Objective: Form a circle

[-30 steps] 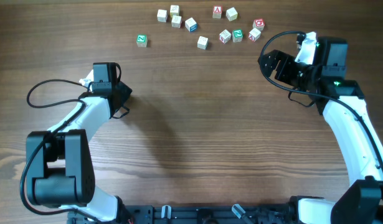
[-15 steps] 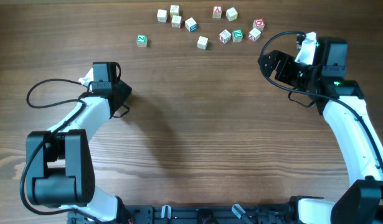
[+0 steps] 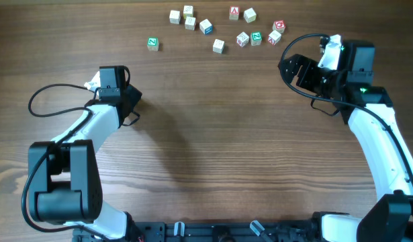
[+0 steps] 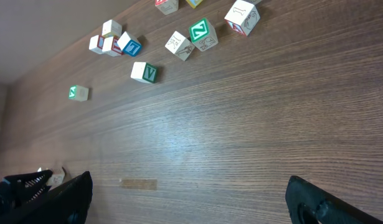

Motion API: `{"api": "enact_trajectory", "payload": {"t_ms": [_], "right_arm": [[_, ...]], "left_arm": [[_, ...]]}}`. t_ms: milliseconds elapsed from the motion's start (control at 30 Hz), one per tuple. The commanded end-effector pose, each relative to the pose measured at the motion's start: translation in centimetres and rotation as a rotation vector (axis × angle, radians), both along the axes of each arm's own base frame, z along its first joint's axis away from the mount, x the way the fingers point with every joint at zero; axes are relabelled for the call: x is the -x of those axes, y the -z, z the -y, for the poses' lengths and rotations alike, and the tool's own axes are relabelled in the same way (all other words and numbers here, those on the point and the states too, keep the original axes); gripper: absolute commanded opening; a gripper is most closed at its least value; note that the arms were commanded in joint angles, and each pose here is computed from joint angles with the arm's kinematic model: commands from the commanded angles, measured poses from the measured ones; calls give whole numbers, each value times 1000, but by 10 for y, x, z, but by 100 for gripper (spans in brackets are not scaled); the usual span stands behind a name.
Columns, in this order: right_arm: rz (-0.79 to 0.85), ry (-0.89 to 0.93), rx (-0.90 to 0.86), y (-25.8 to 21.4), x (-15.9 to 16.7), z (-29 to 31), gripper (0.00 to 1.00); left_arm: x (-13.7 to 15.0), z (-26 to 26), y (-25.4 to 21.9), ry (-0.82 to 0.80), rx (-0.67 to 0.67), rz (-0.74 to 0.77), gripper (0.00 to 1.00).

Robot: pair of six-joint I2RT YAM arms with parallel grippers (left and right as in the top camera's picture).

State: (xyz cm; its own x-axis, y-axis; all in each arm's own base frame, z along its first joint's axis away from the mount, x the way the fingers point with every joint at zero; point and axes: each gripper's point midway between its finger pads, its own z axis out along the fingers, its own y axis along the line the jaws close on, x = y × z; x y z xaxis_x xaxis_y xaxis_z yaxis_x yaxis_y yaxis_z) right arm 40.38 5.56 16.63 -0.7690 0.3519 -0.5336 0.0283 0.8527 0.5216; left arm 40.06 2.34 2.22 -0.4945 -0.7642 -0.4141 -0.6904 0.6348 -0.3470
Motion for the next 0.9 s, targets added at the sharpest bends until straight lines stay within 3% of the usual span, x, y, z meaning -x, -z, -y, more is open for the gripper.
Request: {"api": "enact_trajectory", "payload": {"t_ms": [0, 133, 333, 867], "right_arm": [[6, 11, 3, -4, -4, 1, 100], [6, 11, 3, -4, -4, 1, 100], [4, 11, 3, -3, -4, 1, 100], [-2, 10, 4, -2, -3, 1, 100]], "left_arm": [[3, -3, 6, -11, -16, -15, 34], [3, -3, 6, -11, -16, -16, 34], [7, -3, 9, -10, -16, -38, 24], [22, -2, 16, -2, -20, -106, 22]]}}
